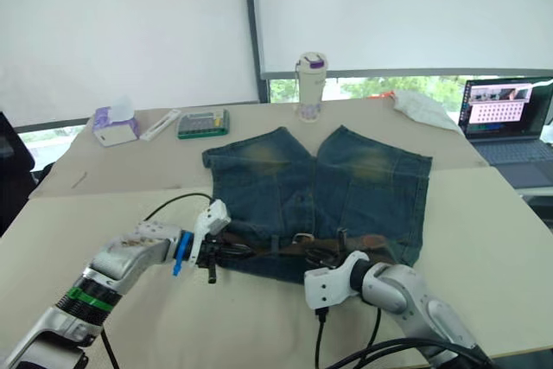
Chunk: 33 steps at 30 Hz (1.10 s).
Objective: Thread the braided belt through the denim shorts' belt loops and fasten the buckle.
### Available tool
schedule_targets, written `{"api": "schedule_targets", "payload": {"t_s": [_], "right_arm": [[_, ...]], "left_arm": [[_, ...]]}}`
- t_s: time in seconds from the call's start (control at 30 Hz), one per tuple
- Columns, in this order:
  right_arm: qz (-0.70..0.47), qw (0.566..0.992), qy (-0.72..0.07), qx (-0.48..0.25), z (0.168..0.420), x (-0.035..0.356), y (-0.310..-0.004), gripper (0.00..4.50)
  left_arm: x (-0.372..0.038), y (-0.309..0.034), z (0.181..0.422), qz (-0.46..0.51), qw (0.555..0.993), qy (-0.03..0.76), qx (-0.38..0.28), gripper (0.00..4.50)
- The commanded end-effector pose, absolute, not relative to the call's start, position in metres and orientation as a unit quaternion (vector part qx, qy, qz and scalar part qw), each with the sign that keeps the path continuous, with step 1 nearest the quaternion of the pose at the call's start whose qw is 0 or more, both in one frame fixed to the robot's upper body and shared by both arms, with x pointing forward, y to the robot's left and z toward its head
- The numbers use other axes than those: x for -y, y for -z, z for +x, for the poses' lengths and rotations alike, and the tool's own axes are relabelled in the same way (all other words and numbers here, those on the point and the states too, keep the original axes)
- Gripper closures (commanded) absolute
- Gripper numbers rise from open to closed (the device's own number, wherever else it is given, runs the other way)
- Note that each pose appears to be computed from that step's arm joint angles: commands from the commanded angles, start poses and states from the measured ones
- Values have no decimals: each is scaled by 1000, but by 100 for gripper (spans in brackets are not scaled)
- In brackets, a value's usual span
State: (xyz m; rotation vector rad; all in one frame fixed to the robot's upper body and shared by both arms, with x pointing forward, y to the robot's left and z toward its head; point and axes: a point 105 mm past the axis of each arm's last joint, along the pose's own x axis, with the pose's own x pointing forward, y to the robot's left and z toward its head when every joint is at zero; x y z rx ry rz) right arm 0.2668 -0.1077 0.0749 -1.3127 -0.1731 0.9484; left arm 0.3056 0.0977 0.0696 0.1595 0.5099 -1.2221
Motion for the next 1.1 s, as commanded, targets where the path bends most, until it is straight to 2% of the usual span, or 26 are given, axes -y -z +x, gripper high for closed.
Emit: {"api": "schedule_targets", "payload": {"t_s": [0.03, 0.13, 0.23, 0.43, 0.47, 0.5, 0.6, 0.63, 0.67, 0.73, 0.93, 1.1], "right_arm": [[-561, 706, -431, 21, 263, 118, -61, 449], [-568, 712, -412, 19, 268, 120, -63, 449], [-551, 748, -368, 26, 283, 122, -76, 449], [-473, 797, -377, 11, 276, 118, -94, 449], [-470, 800, -372, 13, 276, 119, -98, 385], [-477, 799, -365, 16, 276, 121, -101, 362], [-478, 800, -362, 11, 274, 122, -102, 264], [-472, 804, -362, 10, 274, 122, -103, 219], [-460, 807, -369, 4, 272, 120, -104, 193], [-437, 813, -385, -2, 268, 115, -107, 192], [-297, 848, -437, -27, 254, 104, -133, 192], [-235, 852, -465, -56, 246, 103, -148, 192]], "left_arm": [[-106, -47, 318, 118, 812, 522, -234, 450], [-103, -49, 322, 130, 820, 520, -198, 450], [-98, -72, 329, 88, 839, 517, -144, 450], [-98, -112, 314, 37, 814, 567, -118, 450], [-98, -119, 313, 34, 812, 571, -114, 450], [-98, -125, 313, 31, 812, 573, -110, 450], [-99, -135, 316, 32, 815, 570, -102, 370], [-100, -137, 319, 35, 818, 566, -101, 329], [-100, -137, 321, 39, 818, 564, -105, 298], [-100, -135, 323, 46, 817, 563, -113, 236], [-103, -121, 318, 75, 799, 578, -148, 236], [-105, -113, 315, 79, 789, 586, -168, 236]]}}
